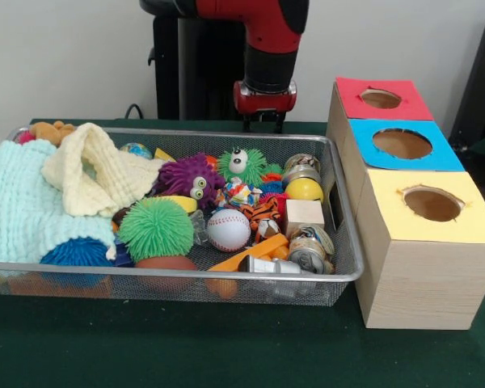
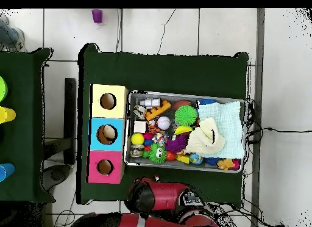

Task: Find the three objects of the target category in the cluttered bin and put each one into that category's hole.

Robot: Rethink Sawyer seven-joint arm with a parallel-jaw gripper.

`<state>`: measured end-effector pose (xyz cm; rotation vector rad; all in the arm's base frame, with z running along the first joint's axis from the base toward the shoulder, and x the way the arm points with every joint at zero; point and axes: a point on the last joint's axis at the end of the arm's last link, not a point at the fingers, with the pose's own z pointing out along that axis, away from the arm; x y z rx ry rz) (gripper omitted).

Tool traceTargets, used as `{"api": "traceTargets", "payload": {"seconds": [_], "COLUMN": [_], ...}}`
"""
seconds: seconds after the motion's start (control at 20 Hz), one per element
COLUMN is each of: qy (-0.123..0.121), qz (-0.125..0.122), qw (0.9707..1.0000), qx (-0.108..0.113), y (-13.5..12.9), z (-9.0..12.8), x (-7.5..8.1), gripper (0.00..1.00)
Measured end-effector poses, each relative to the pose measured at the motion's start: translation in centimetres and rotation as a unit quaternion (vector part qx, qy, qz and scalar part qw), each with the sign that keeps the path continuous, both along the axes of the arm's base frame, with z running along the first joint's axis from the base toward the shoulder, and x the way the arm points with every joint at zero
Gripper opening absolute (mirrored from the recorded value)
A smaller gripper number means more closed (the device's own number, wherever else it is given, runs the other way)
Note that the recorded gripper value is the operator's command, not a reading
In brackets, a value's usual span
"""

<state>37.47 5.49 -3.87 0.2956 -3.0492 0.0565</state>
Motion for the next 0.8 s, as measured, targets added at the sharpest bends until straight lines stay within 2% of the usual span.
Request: {"api": "traceTargets", "payload": {"seconds": [0.05,0.4,0.6,0.8], "qy": [0.010,0.041,0.045,0.043], "qz": [-0.005,-0.031,-0.044,-0.058], "qw": [0.9999,0.9987,0.9980,0.9974], "qx": [0.002,0.003,0.000,-0.004], "y": [0.4,2.3,3.2,3.7], "z": [-0.1,0.6,1.4,2.9], "x": [-1.2,-4.2,-4.9,-4.8], "gripper": [1.00,1.00,1.00,1.00]}}
